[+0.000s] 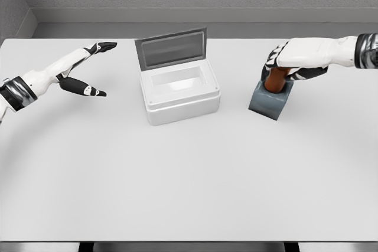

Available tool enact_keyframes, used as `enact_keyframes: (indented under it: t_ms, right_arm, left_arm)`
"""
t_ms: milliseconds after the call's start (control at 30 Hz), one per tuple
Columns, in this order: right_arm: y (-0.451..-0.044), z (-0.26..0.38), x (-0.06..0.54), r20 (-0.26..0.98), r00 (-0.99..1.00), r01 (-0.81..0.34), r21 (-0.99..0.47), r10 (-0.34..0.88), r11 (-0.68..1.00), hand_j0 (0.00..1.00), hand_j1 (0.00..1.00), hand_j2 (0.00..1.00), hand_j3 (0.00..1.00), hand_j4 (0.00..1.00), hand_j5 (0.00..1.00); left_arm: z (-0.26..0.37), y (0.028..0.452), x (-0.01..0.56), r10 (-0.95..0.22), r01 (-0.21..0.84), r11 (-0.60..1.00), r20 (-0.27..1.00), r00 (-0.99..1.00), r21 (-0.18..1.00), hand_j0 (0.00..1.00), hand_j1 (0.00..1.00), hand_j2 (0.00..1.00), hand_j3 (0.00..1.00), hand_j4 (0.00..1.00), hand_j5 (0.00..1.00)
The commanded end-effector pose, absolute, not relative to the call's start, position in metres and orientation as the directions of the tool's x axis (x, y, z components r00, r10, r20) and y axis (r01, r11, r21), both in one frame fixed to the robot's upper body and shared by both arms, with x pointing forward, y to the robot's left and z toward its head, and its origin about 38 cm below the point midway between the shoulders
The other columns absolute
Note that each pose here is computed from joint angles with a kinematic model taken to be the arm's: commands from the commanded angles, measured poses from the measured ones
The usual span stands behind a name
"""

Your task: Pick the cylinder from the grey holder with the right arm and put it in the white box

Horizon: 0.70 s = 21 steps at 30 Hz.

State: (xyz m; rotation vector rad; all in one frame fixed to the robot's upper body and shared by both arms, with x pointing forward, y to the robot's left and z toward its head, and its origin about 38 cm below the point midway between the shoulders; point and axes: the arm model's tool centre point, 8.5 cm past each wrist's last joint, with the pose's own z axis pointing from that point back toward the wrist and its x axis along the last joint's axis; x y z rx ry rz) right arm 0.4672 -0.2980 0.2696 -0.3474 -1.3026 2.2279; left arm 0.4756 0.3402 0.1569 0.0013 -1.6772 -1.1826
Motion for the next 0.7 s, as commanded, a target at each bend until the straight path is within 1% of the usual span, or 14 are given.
enact_keyframes:
  t_ms: [0, 33, 133, 233, 333, 667]
  right_arm:
    - [-0.2975, 0.2696, 0.4676, 0.044, -0.826, -0.316, -0.862, 0.562, -0.397, 0.55, 0.55, 0.55, 0.55, 0.55, 0.55]
    - [-0.2975, 0.2701, 0.4677, 0.043, -0.826, -0.315, -0.862, 0.562, -0.397, 0.54, 0.54, 0.54, 0.54, 0.54, 0.54]
    - [-0.2975, 0.2696, 0.4676, 0.044, -0.826, -0.316, -0.862, 0.562, -0.397, 0.53, 0.53, 0.53, 0.53, 0.53, 0.53]
    - [-0.2951, 0.2682, 0.4676, 0.046, -0.829, -0.321, -0.855, 0.557, -0.407, 0.47, 0.47, 0.47, 0.47, 0.47, 0.47]
    - [-0.2945, 0.2678, 0.467, 0.045, -0.831, -0.322, -0.852, 0.555, -0.413, 0.46, 0.46, 0.46, 0.46, 0.46, 0.46]
    - [-0.2998, 0.2745, 0.4661, 0.031, -0.827, -0.313, -0.854, 0.561, -0.415, 0.46, 0.46, 0.46, 0.46, 0.46, 0.46]
  left_arm:
    - [0.1575, 0.3408, 0.4758, -0.508, 0.509, 0.521, 0.728, -0.46, 0.685, 1.0, 1.0, 1.0, 1.0, 1.0, 1.0]
    - [0.1574, 0.3408, 0.4758, -0.509, 0.509, 0.52, 0.727, -0.461, 0.686, 1.0, 1.0, 1.0, 1.0, 1.0, 1.0]
    - [0.1575, 0.3409, 0.4759, -0.509, 0.508, 0.521, 0.727, -0.461, 0.686, 1.0, 1.0, 1.0, 1.0, 1.0, 1.0]
    - [0.1587, 0.3429, 0.4759, -0.513, 0.506, 0.519, 0.725, -0.461, 0.689, 1.0, 1.0, 1.0, 1.0, 1.0, 1.0]
    - [0.1591, 0.3437, 0.4759, -0.513, 0.505, 0.521, 0.725, -0.46, 0.689, 1.0, 1.0, 1.0, 1.0, 1.0, 1.0]
    - [0.1588, 0.344, 0.4753, -0.514, 0.506, 0.519, 0.725, -0.46, 0.689, 1.0, 1.0, 1.0, 1.0, 1.0, 1.0]
